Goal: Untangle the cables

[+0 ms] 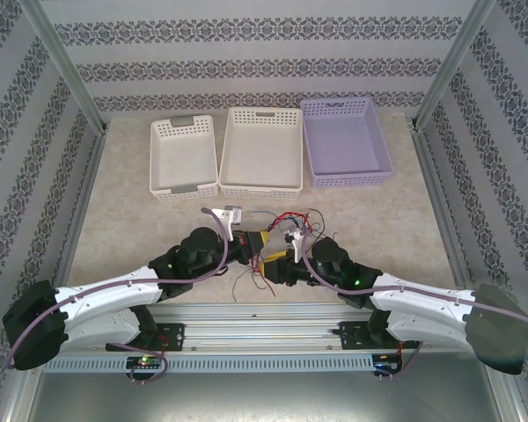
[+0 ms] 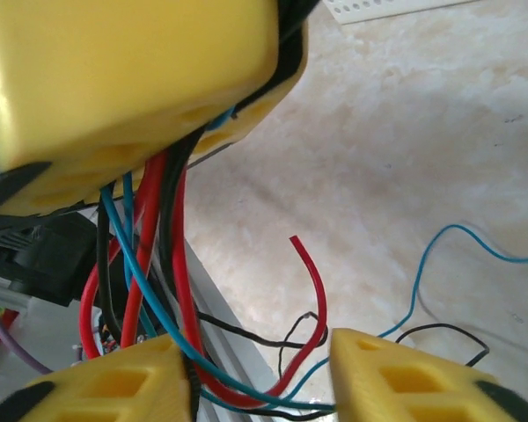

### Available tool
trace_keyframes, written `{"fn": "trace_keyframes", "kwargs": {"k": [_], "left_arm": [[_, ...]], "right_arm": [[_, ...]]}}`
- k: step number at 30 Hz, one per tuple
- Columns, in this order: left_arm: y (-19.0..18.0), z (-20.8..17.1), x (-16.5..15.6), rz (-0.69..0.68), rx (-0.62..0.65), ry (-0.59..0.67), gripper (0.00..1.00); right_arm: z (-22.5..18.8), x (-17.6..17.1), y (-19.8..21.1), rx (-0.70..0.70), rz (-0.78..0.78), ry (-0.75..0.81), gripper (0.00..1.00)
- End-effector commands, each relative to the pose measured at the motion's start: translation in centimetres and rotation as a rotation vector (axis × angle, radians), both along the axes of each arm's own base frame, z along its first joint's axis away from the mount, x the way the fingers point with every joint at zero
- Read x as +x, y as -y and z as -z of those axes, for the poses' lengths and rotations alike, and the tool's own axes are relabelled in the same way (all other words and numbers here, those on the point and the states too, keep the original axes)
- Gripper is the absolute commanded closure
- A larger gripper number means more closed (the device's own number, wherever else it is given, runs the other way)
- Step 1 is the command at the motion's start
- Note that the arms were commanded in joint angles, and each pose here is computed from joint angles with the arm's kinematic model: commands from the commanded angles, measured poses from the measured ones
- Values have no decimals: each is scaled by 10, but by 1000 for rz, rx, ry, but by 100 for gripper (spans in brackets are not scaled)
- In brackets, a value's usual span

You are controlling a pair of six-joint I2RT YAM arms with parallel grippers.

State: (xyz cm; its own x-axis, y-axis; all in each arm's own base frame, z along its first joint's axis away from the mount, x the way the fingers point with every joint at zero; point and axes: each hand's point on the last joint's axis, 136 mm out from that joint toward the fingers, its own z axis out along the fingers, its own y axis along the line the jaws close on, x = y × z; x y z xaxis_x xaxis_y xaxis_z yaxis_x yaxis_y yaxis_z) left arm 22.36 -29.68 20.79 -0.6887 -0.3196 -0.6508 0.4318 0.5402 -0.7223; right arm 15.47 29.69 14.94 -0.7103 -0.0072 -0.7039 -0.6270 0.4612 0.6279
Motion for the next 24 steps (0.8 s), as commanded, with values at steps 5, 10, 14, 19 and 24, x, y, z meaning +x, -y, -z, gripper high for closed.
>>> {"fn": "trace_keyframes", "kwargs": {"k": [5,10,14,19,24], "left_arm": [[0,-17,-1,0,-68,29,100],[-3,-15,-2,-5,-57,30,89],[-10,-14,-3,-19,-49,34,59],[-12,-11,-8,-9,-53,27,46],[-5,-4,-11,28,-69,9,41]], "right_arm": [[-23,9,0,7,31,105,91],[-22,15,14,-39,89,132,100],[-24,18,28,-59,141,156,100],[-28,18,34,-52,149,166,100],[-34,13,28,-28,103,168,100]]}}
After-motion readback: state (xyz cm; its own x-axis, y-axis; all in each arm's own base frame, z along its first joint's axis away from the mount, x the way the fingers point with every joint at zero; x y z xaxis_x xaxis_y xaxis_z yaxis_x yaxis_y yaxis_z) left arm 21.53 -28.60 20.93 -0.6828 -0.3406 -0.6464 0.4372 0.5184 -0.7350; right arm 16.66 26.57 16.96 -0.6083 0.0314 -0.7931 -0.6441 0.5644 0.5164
